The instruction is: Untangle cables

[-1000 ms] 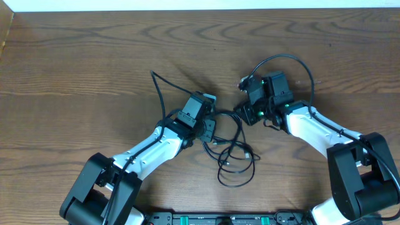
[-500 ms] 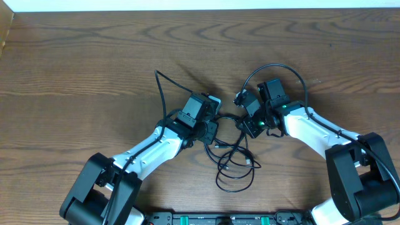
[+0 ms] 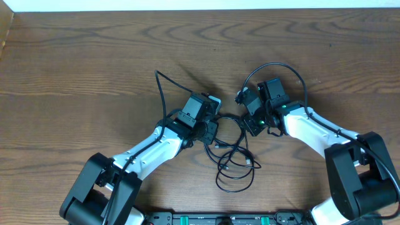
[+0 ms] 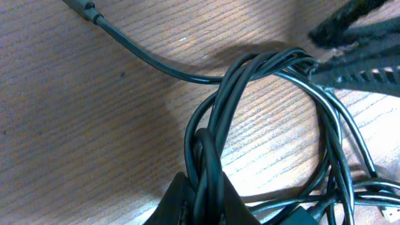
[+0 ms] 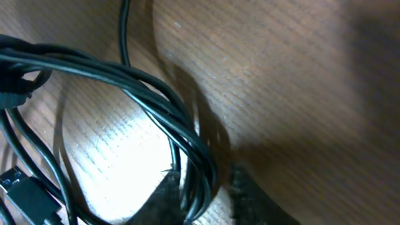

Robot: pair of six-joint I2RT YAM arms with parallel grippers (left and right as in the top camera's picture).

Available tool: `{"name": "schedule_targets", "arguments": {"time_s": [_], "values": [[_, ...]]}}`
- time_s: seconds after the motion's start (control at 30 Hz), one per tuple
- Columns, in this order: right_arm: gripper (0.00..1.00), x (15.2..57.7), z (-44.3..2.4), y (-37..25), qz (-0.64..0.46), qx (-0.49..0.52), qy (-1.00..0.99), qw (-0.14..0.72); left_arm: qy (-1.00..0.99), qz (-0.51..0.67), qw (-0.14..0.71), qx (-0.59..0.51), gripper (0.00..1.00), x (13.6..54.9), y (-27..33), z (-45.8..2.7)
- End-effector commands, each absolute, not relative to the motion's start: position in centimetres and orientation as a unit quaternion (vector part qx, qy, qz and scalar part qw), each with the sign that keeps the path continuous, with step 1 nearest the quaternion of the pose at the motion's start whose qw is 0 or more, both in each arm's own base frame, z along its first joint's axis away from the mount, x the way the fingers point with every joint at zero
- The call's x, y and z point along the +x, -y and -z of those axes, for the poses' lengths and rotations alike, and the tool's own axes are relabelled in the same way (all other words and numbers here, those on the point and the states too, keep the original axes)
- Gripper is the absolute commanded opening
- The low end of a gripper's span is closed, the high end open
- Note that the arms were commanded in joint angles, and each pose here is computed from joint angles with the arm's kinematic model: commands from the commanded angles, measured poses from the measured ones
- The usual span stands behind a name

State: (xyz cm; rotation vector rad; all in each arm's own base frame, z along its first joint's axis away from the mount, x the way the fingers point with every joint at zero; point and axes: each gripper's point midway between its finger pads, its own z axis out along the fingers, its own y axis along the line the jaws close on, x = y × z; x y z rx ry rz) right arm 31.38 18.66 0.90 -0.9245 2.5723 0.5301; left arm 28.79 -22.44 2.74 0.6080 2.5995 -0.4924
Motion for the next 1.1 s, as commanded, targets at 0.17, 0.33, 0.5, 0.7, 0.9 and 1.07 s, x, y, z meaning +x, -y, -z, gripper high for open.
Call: {"name": "schedule_targets", "arguments": {"time_s": [0.17, 0.33, 0.5, 0.7, 0.9, 1.07], "values": [[0.01, 30.6, 0.2, -20.1, -0.235, -0.336, -0.898, 0.162, -0.933, 0.181, 0.212, 0.227, 0.08, 28.9, 22.6, -2.9], [0.01, 31.9, -2.2, -19.9, -0.298, -0.290, -0.892, 0.179, -0.936, 0.178, 0.204, 0.227, 0.08, 28.5, 22.4, -2.7], [0.01, 32.8, -9.0, -18.5, -0.432, -0.256, -0.833, 0.233, -0.937, 0.171, 0.207, 0.224, 0.08, 28.7, 22.2, -2.6], [0.01, 33.1, -14.2, -14.8, -0.501, -0.214, -0.791, 0.280, -0.941, 0.152, 0.214, 0.216, 0.08, 29.2, 21.6, -2.5], [0.03, 32.3, -11.2, -15.1, -0.440, -0.214, -0.838, 0.242, -0.941, 0.153, 0.214, 0.213, 0.08, 29.2, 21.6, -2.5], [0.32, 30.9, -6.8, -18.1, -0.315, -0.302, -0.874, 0.212, -0.942, 0.154, 0.213, 0.207, 0.08, 29.2, 21.6, -2.5]]}}
